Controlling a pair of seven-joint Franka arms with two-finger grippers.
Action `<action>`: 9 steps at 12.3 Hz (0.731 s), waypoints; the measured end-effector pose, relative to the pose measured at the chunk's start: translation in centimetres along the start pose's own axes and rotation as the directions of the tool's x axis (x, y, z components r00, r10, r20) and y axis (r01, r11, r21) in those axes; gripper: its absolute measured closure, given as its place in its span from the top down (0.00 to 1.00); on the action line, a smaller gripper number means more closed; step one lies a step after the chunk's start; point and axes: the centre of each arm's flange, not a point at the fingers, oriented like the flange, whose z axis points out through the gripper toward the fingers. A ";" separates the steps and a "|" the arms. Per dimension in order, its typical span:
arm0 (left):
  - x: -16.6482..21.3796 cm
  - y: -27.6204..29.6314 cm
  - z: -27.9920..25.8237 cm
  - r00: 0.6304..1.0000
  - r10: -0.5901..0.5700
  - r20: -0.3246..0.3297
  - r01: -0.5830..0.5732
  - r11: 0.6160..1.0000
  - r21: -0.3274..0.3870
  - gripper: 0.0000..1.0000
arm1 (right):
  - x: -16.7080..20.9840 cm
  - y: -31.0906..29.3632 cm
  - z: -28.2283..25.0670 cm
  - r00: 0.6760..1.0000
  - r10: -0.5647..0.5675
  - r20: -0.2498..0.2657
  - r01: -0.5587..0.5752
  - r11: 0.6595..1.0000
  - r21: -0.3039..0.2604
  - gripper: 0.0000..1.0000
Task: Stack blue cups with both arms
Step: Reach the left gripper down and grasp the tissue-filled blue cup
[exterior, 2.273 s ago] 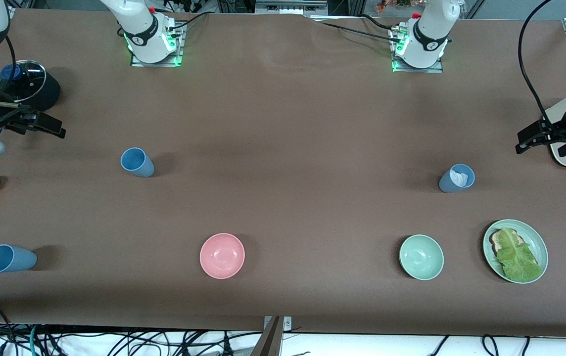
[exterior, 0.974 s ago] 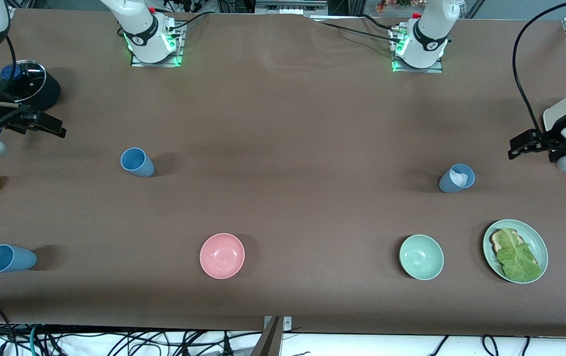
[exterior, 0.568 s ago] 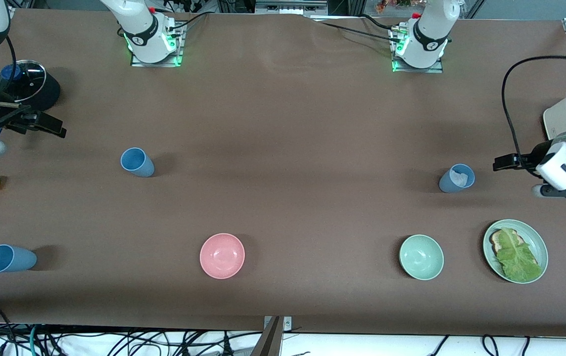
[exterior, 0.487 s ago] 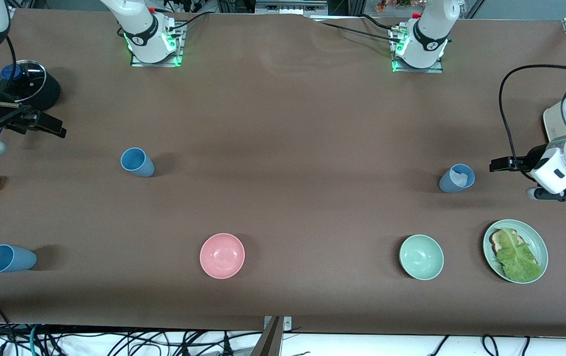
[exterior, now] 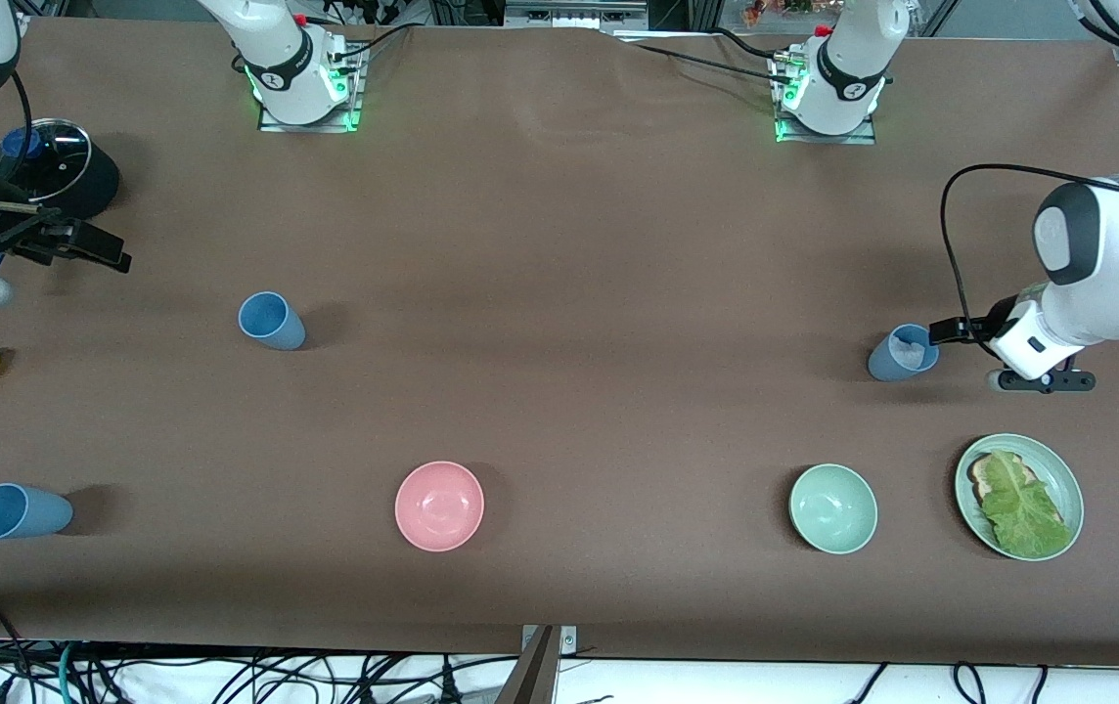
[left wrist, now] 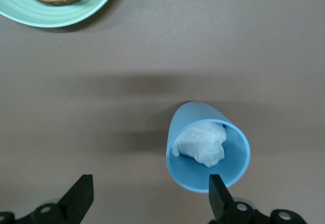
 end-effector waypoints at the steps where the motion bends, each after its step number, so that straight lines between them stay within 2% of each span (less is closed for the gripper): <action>1: -0.4 0.0 1.0 1.000 0.000 -0.003 0.000 1.000 0.001 1.00 | 0.0 0.0 0.0 1.000 0.000 0.000 0.000 1.000 0.000 1.00; 4: -0.9 0.1 2.4 1.000 -0.001 0.007 0.001 1.000 -0.001 1.00 | 0.0 0.0 0.0 1.000 0.000 0.000 0.000 1.000 0.000 1.00; 5: -0.9 0.1 2.8 1.000 -0.001 0.007 0.001 1.000 0.000 0.92 | 0.0 0.0 0.0 1.000 0.000 0.000 0.000 1.000 0.000 1.00; 7: -0.8 0.1 3.6 1.000 -0.001 0.012 0.001 1.000 -0.001 0.63 | 0.0 0.0 0.0 1.000 0.000 0.000 0.000 1.000 0.000 1.00; 8: -0.8 0.3 3.7 1.000 -0.002 0.012 0.002 1.000 -0.003 0.53 | 0.0 0.0 0.0 1.000 0.000 0.000 0.000 1.000 0.000 1.00; 9: -0.7 0.5 3.9 1.000 -0.011 0.013 0.012 1.000 -0.019 0.38 | 0.0 0.0 0.0 1.000 0.000 0.000 0.000 1.000 0.000 1.00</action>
